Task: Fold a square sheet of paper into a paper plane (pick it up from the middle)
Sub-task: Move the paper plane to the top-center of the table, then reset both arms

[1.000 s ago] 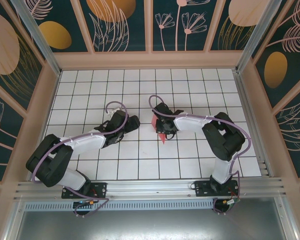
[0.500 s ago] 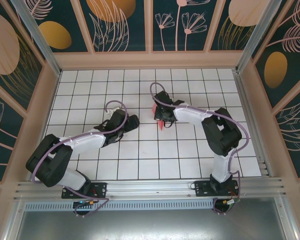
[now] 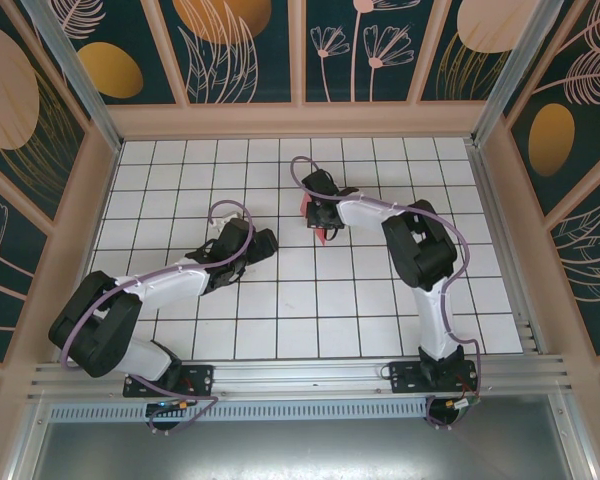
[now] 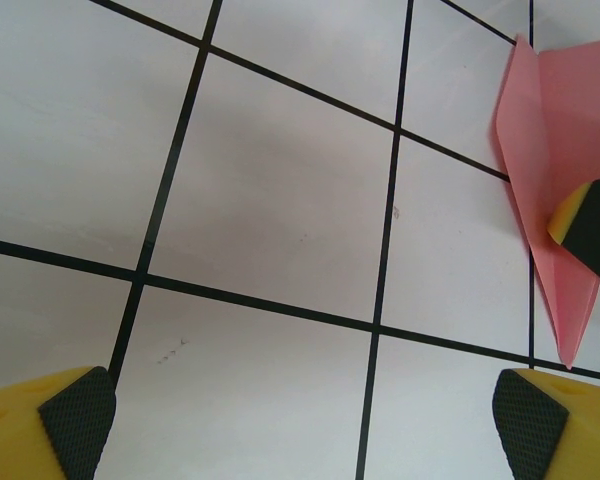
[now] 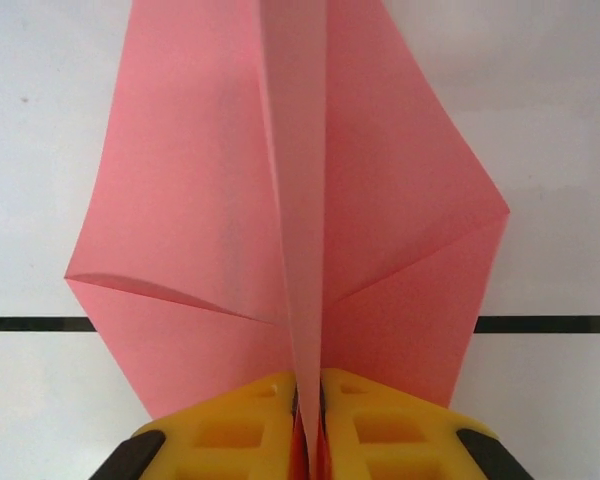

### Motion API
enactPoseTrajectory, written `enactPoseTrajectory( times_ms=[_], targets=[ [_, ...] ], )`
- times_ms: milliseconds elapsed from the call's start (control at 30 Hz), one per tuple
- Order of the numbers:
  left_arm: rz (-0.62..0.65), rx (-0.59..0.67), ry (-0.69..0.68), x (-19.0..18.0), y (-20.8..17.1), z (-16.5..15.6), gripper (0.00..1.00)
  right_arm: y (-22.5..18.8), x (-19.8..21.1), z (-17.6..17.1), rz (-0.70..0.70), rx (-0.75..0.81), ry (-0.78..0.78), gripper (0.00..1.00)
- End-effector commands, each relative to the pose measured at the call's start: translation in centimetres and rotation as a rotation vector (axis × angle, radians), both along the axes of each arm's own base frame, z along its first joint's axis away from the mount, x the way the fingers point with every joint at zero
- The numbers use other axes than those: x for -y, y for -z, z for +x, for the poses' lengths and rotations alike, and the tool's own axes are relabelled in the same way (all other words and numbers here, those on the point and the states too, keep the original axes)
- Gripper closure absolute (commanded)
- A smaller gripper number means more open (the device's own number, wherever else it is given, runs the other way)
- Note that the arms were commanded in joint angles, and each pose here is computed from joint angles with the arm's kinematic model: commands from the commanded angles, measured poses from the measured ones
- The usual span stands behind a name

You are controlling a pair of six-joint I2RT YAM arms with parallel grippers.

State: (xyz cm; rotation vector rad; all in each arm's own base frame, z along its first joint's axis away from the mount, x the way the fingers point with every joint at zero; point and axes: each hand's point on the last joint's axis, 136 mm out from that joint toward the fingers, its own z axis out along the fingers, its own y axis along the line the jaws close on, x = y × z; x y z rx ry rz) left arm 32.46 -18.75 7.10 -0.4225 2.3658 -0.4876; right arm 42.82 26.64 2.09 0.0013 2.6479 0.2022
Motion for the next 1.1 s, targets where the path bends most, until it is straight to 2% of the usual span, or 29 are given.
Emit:
enactPoseTrajectory(
  times_ms=[0,133,200,367,500,667,767,867,967,1067],
  targets=[
    [0.029,0.008,0.0,-0.5,-0.3,0.1,0.02,2.0,0.6,-0.5,-0.029,-0.059,0.001,0.85],
    [0.03,0.008,-0.004,-0.7,-0.3,0.1,0.02,3.6,1.0,-1.3,-0.032,-0.103,0.026,0.84],
    [0.03,0.013,-0.007,-0.7,-0.5,0.2,0.01,3.0,0.8,-1.0,-0.025,-0.098,0.031,0.83],
    [0.052,0.061,-0.029,-1.2,-2.7,1.4,0.02,-4.0,-0.3,1.3,0.025,0.02,0.055,0.72],
    [0.092,0.135,-0.062,-2.2,-6.0,2.9,0.01,-10.1,-0.9,1.8,0.108,0.105,0.058,0.59],
    [0.15,0.233,-0.117,-4.1,-10.3,4.2,0.02,-16.0,0.6,1.6,0.148,0.225,0.099,0.44],
    [0.204,0.302,-0.159,-5.8,-13.0,5.0,0.01,-19.2,3.4,1.5,0.128,0.33,0.161,0.33],
    [0.299,0.364,-0.209,-8.0,-15.2,5.5,0.02,-21.9,8.0,1.1,0.061,0.463,0.253,0.23],
    [0.383,0.421,-0.268,-10.5,-16.5,5.6,0.02,-23.5,13.5,0.1,0.017,0.566,0.366,0.01],
    [0.448,0.484,-0.311,-12.8,-16.6,5.3,0.02,-23.5,19.1,-1.3,-0.016,0.639,0.474,0.01]
  ],
)
